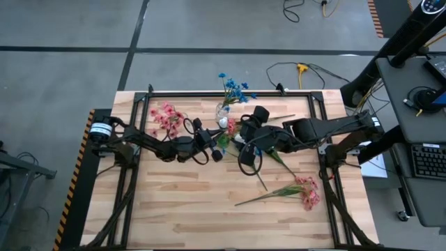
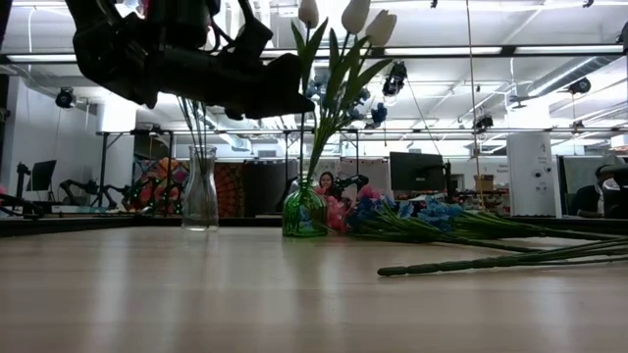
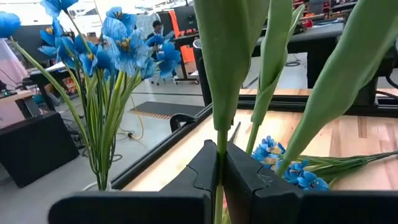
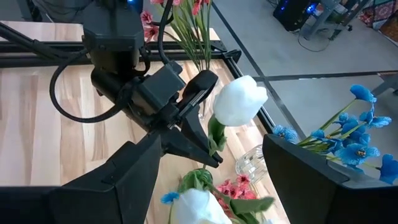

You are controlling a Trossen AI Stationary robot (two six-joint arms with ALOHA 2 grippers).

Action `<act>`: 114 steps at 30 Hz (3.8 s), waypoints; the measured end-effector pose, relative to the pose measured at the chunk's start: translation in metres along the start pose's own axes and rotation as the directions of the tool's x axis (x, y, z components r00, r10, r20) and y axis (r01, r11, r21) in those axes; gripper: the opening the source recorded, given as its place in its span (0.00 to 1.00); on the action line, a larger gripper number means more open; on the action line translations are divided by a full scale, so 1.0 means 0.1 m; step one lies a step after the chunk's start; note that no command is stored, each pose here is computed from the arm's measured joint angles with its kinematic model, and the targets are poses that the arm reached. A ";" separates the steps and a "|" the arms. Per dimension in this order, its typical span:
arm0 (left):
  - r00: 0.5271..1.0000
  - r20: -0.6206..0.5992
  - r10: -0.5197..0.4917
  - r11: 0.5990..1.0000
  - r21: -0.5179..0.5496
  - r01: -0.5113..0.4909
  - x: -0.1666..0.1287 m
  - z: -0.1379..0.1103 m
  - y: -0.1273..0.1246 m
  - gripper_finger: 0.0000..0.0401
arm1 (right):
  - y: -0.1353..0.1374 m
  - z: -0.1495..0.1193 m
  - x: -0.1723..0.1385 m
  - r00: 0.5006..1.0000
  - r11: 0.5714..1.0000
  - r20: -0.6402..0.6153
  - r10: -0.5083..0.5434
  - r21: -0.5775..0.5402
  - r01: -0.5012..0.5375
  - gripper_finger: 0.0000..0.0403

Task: Sort flowers into vase by color
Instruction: Put the white tulip flower into the green vase, then put the right blue flowers into the right transparent vase

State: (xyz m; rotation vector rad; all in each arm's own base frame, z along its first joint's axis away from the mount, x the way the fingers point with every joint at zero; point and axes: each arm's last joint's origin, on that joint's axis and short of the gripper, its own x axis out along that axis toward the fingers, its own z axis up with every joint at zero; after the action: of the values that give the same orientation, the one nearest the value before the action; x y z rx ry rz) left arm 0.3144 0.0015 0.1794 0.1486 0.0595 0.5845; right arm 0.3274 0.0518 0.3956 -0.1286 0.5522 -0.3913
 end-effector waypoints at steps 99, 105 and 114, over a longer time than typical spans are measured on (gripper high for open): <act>0.783 -0.408 -0.470 0.882 -0.258 0.395 -2.08 0.45 -0.94 0.61 | -0.11 -2.28 0.43 0.619 0.909 -0.782 -0.068 0.208 0.362 0.68; 0.813 -0.387 -0.435 0.899 -0.228 0.373 -2.07 0.46 -0.93 0.61 | -0.21 -2.54 0.55 0.607 0.909 -0.794 -0.019 0.238 0.341 0.68; 0.839 -0.366 -0.403 0.914 -0.215 0.345 -2.06 0.46 -0.92 0.61 | -0.18 -2.62 0.61 0.643 0.913 -0.765 0.030 0.284 0.294 0.68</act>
State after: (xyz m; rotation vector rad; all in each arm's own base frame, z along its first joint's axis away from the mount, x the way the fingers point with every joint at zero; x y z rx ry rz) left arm 0.1974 -0.1943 0.2134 -0.1258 0.4412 0.2140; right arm 0.2288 0.0073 0.1485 0.4147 1.3023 -0.7056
